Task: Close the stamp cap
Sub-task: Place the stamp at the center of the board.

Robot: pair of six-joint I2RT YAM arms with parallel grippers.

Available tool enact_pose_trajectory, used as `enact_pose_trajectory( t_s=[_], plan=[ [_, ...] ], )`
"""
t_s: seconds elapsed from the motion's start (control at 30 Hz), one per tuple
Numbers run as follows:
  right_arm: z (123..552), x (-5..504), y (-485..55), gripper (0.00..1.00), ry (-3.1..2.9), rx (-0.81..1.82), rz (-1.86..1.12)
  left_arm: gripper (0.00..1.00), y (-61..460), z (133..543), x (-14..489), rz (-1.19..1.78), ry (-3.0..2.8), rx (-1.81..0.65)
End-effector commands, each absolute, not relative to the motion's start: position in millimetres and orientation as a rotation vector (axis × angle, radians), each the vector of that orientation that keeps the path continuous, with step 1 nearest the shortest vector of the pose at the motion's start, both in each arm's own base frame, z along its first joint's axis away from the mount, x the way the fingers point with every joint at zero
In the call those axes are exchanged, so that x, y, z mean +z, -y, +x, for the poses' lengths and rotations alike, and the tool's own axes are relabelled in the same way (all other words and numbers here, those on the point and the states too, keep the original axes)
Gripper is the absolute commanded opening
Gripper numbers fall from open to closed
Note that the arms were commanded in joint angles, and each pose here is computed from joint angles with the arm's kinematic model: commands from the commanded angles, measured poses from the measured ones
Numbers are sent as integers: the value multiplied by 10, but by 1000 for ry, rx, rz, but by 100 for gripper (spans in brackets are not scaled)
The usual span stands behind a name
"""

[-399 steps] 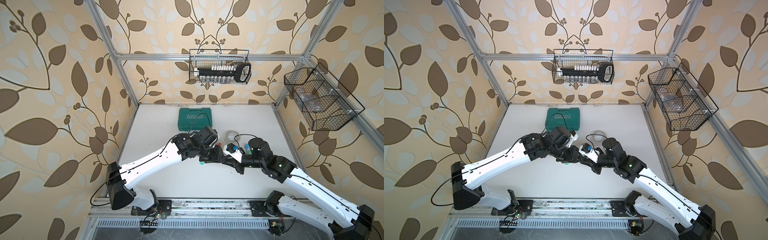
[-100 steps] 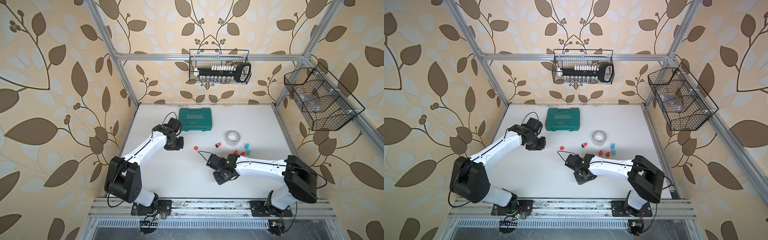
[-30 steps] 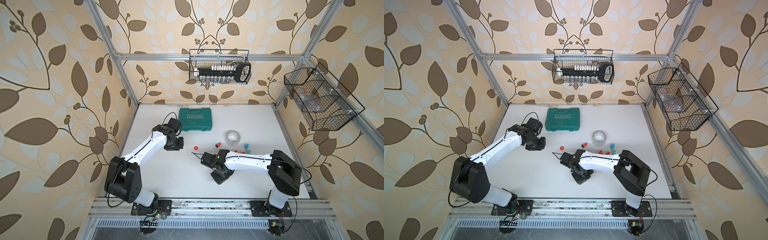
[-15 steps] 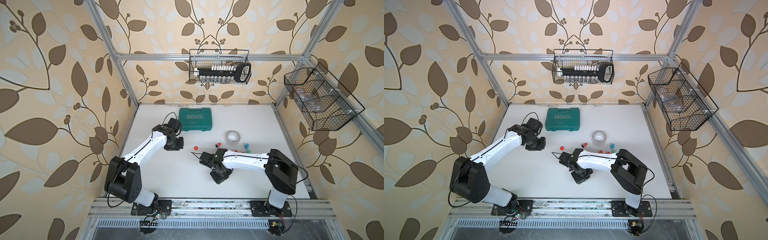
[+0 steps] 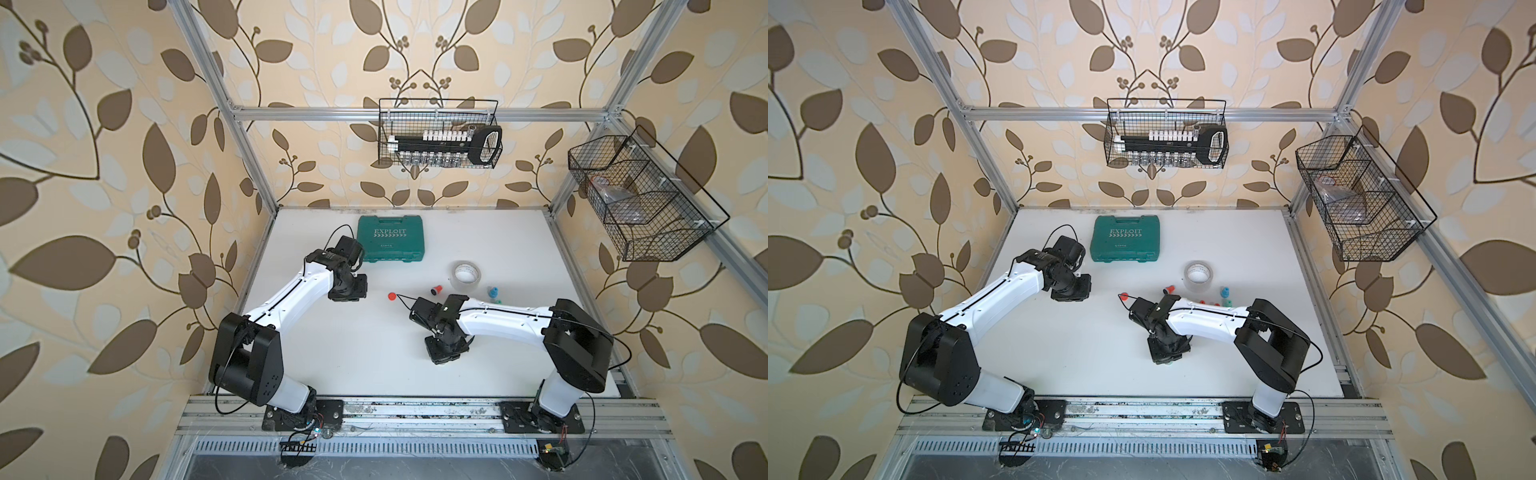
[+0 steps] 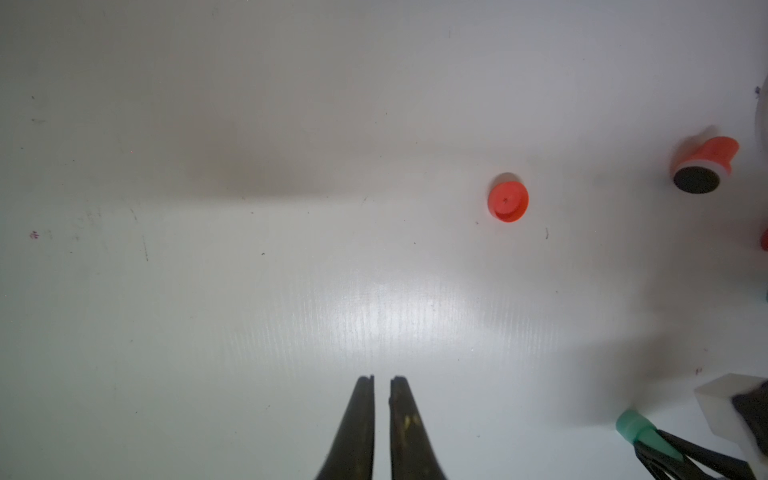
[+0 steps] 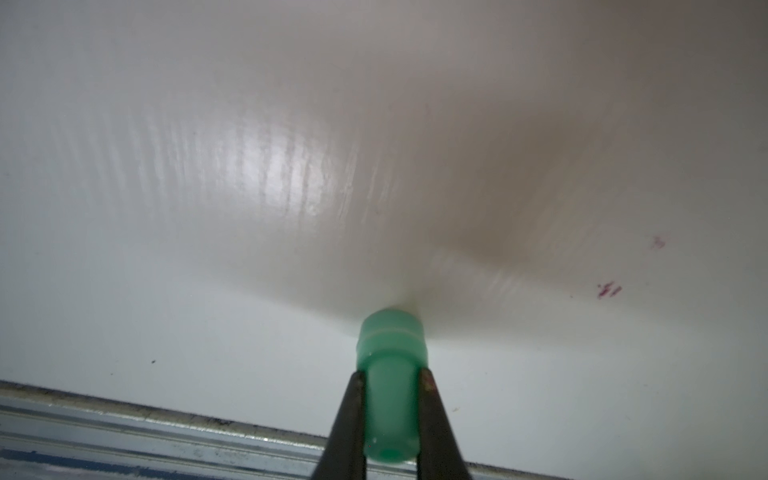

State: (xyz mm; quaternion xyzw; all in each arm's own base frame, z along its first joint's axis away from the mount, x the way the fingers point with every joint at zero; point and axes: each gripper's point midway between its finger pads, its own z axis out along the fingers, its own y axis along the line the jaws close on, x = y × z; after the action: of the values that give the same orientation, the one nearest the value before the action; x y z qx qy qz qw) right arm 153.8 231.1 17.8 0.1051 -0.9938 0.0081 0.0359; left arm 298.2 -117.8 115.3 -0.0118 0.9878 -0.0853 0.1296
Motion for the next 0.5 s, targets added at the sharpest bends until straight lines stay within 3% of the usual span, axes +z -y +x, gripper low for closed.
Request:
enact_pose_trajectory(
  t_s=[0.0,0.47],
  plan=[
    [1033,-941,-1625,0,2877,288,239,12,1149,2960,1121,-26,-2886,-239],
    [2050,126,-1969,0,3136,217,389,11,1098,2965,1126,-32,-2882,-197]
  ],
)
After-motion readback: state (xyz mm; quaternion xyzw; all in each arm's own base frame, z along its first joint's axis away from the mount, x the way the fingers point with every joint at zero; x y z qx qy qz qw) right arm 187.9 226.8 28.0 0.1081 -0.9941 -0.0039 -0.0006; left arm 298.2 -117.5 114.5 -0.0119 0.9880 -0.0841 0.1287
